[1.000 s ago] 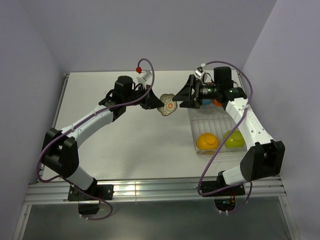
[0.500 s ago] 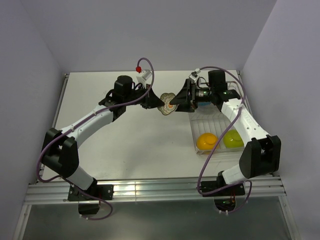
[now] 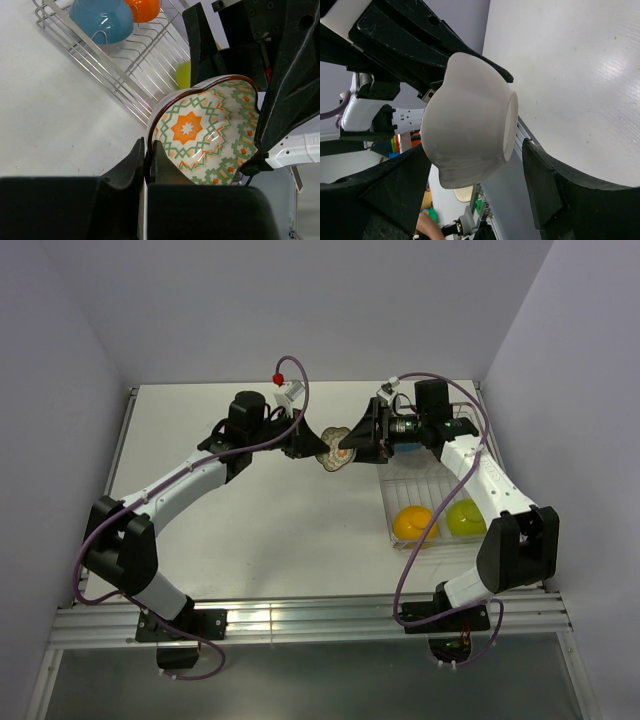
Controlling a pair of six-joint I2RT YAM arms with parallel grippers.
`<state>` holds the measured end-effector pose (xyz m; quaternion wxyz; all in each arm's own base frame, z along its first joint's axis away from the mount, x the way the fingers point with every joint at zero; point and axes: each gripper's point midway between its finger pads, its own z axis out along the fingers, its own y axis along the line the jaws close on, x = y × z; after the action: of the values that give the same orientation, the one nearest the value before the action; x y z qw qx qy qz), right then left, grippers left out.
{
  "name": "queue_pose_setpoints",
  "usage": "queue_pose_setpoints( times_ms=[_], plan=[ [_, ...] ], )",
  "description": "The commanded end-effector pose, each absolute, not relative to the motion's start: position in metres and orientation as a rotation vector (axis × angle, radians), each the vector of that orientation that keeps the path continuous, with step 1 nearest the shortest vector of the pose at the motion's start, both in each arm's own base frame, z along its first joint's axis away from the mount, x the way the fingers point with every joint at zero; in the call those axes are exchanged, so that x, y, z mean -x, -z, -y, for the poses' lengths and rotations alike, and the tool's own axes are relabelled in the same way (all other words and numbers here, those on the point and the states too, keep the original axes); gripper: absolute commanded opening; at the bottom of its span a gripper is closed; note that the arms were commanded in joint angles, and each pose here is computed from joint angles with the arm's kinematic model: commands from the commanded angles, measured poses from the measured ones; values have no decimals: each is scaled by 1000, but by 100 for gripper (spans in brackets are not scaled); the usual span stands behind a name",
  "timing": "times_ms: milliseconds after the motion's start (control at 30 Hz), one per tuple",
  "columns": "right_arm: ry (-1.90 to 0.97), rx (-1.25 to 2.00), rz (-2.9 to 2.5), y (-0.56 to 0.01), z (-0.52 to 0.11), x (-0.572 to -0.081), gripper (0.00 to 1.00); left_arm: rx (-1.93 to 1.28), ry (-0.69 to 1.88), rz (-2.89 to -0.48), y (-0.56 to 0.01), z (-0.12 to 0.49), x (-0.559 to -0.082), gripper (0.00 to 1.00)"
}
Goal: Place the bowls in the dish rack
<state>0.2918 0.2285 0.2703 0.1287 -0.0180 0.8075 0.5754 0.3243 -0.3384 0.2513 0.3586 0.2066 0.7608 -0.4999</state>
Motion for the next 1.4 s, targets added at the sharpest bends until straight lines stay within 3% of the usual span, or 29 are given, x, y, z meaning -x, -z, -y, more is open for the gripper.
queue_pose_setpoints(
  times_ms=[0,367,533,733,867,933,1367],
  plan=[
    [-1652,130,-2283,-287,-231,-297,78,-591,1336,-1813,-293,343,-317,0],
    [-1598,166,-2263,-292,-229,-297,71,-599,1329,-1825,-288,343,-315,0],
    [-1596,176,-2257,-292,-228,-297,61,-601,1328,-1824,-288,344,-315,0],
    [-1601,188,-2251,-293,-229,-295,37,-602,1326,-1826,-288,344,-315,0],
    [-1597,196,-2249,-292,-229,-296,9,-599,1316,-1834,-286,343,-315,0],
    [-1595,200,-2248,-292,-228,-296,0,-598,1316,-1838,-286,343,-315,6],
    [-1501,213,-2223,-298,-219,-302,0,-589,1277,-1898,-276,339,-317,57]
  ],
)
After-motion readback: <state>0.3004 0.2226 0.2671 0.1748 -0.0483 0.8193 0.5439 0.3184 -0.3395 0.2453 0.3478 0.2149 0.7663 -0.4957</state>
